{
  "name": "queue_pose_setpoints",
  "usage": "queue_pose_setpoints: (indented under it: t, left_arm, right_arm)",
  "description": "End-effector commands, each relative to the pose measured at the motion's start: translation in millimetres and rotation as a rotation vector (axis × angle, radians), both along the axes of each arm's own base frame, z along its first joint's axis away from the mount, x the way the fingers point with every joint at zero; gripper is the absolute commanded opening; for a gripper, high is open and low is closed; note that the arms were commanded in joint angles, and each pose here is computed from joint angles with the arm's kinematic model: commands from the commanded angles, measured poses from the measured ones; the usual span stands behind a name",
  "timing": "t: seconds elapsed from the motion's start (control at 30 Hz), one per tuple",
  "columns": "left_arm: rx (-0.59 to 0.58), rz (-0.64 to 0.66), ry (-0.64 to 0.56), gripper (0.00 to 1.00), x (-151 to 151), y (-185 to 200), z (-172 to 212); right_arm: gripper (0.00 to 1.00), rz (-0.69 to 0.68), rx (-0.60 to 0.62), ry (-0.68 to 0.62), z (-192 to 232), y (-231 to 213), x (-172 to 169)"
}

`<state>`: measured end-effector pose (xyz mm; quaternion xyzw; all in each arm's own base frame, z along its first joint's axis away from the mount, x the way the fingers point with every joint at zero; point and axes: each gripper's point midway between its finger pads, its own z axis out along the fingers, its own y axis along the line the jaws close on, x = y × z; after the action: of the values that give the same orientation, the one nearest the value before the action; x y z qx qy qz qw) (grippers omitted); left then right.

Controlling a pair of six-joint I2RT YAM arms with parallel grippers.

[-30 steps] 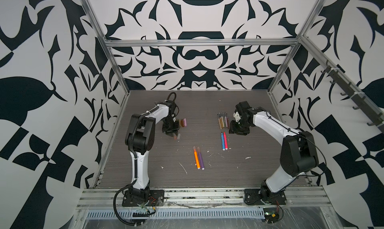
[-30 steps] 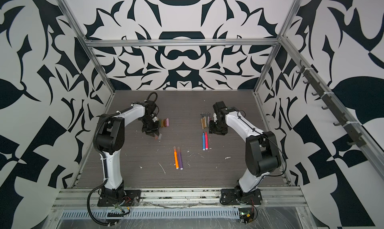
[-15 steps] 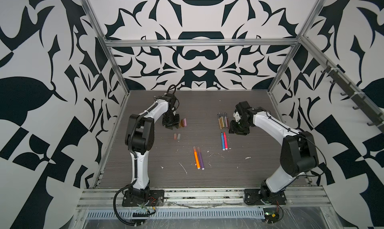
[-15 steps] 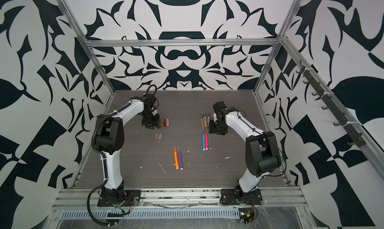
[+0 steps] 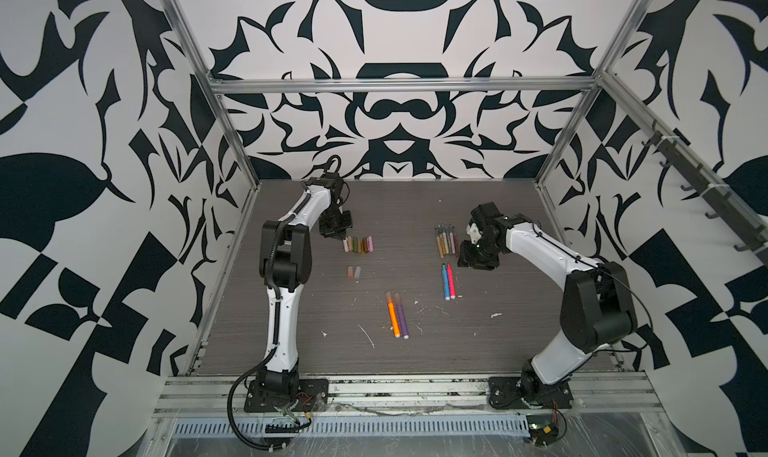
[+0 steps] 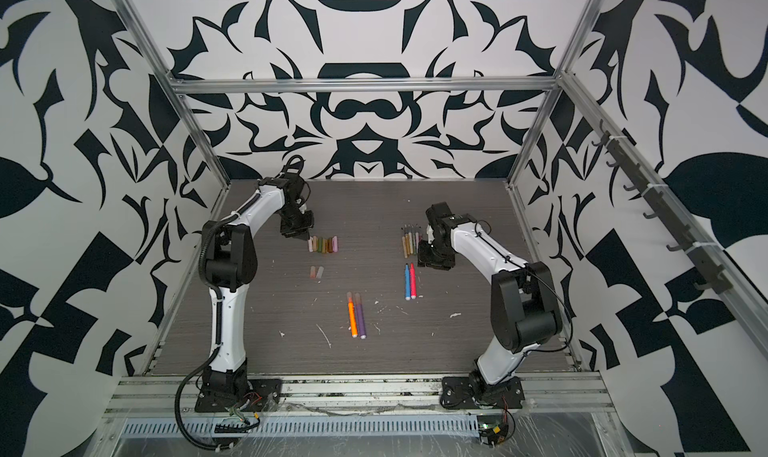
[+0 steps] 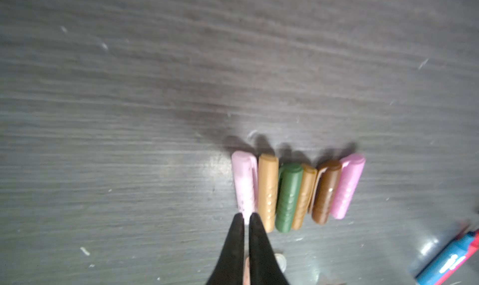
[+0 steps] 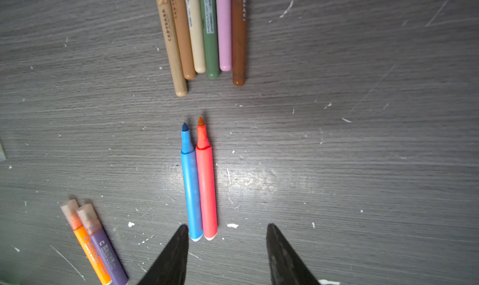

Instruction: Open the pen caps

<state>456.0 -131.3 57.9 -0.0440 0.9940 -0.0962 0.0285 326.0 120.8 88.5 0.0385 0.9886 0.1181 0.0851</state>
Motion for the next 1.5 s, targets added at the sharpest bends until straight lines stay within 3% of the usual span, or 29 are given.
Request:
queue_pose_setpoints:
  t: [0.0,0.1,1.47]
  left_arm:
    - [0.005,-0.007,0.071,0.07,-11,-1,-4]
    - [-0.007,-0.009,0.075,0.00,-10,-3,-5]
    - [-0.065,0.013,0.146,0.00,-26,-13,-24]
  right_arm:
    - [0.51,-0.014,0.007,-0.028,12,-2,-1]
    - [0.51,-0.014,0.005,-0.027,12,-3,-2]
    - [0.51,-0.020,0.007,-0.020,8,-3,-4]
